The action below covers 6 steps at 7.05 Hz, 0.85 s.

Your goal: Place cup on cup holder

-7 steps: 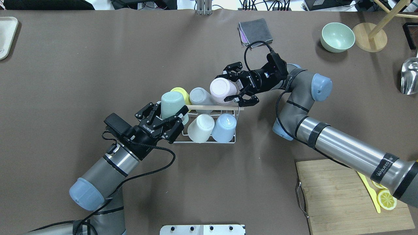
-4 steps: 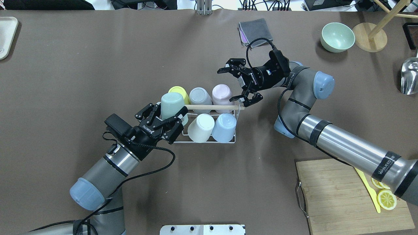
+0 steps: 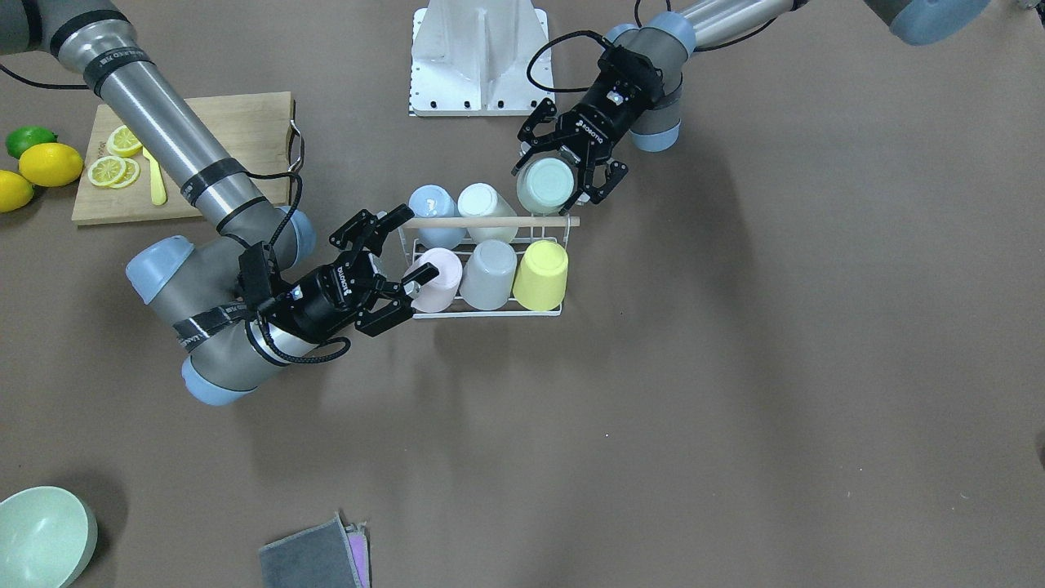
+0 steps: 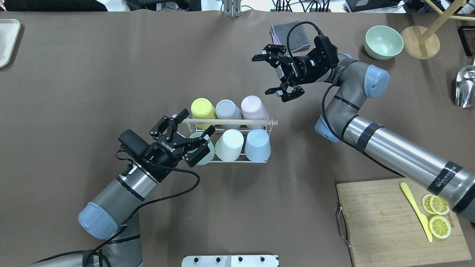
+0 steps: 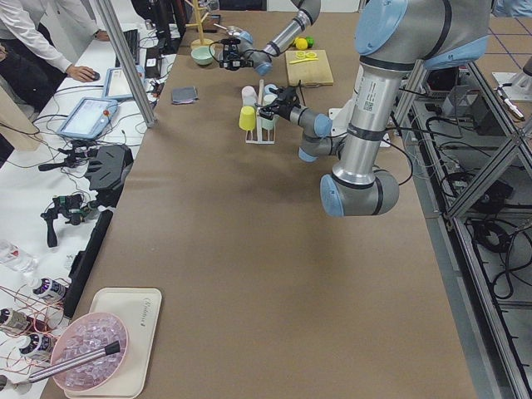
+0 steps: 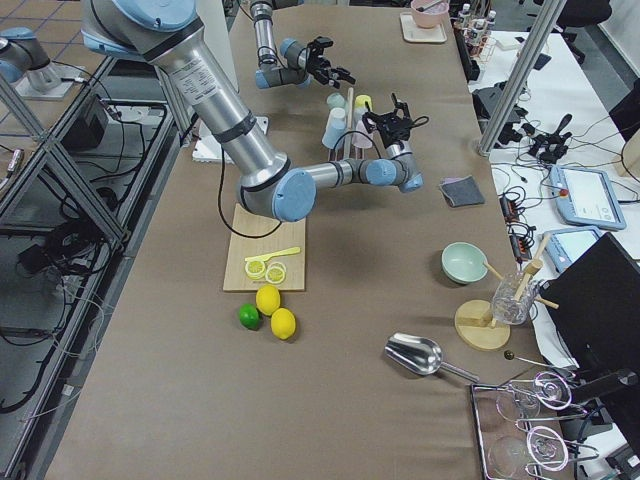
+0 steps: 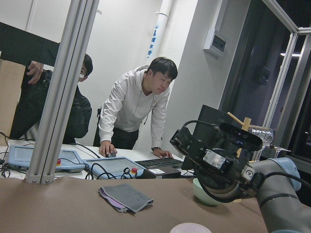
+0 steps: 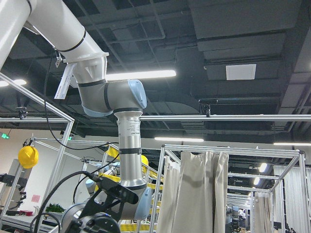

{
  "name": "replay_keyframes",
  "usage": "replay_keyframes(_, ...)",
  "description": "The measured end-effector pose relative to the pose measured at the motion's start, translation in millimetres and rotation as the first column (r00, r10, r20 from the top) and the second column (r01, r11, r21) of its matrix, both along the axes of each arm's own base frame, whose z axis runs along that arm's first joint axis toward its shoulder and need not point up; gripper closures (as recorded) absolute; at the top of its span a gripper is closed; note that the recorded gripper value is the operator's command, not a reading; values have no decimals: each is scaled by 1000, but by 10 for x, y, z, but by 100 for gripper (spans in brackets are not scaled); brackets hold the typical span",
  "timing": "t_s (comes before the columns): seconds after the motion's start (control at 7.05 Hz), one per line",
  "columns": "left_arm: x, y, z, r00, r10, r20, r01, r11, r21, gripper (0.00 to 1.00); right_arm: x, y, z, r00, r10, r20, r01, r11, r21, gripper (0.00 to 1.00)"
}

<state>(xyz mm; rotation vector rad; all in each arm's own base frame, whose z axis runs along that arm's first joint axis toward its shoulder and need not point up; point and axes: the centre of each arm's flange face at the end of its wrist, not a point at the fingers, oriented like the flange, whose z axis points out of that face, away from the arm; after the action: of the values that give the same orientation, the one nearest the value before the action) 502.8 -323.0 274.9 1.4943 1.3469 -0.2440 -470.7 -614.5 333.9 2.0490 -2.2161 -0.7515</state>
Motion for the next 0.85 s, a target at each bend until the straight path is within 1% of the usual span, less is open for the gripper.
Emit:
replay_keyframes(0.14,-30,-9,-28,1000,-4,-5,4,1000,3,2,104,-95,-72,997,-63,-43,60,996,-64,3)
replay_keyframes(0.28,-164,-73,-128,999,-22,-26,22,1000,10,2,211,-211,-96,980,-169,-102,151,974,-168,3)
replay_keyframes(0.43,-403,-246,-266,997,-63,-41,64,998,16,2,302,-327,-64,943,-297,-151,243,923,-298,3)
replay_keyframes(0.57,-683,-529,-384,992,-125,-22,126,992,13,2,358,-415,-7,885,-434,-170,328,838,-435,3)
replay_keyframes(0.71,-975,-900,-448,978,-202,44,203,979,-5,2,402,-480,36,799,-582,-151,411,712,-569,3)
replay_keyframes(0.85,-1242,-1283,-447,952,-273,140,281,959,-36,2,466,-538,84,707,-700,-105,460,567,-683,3)
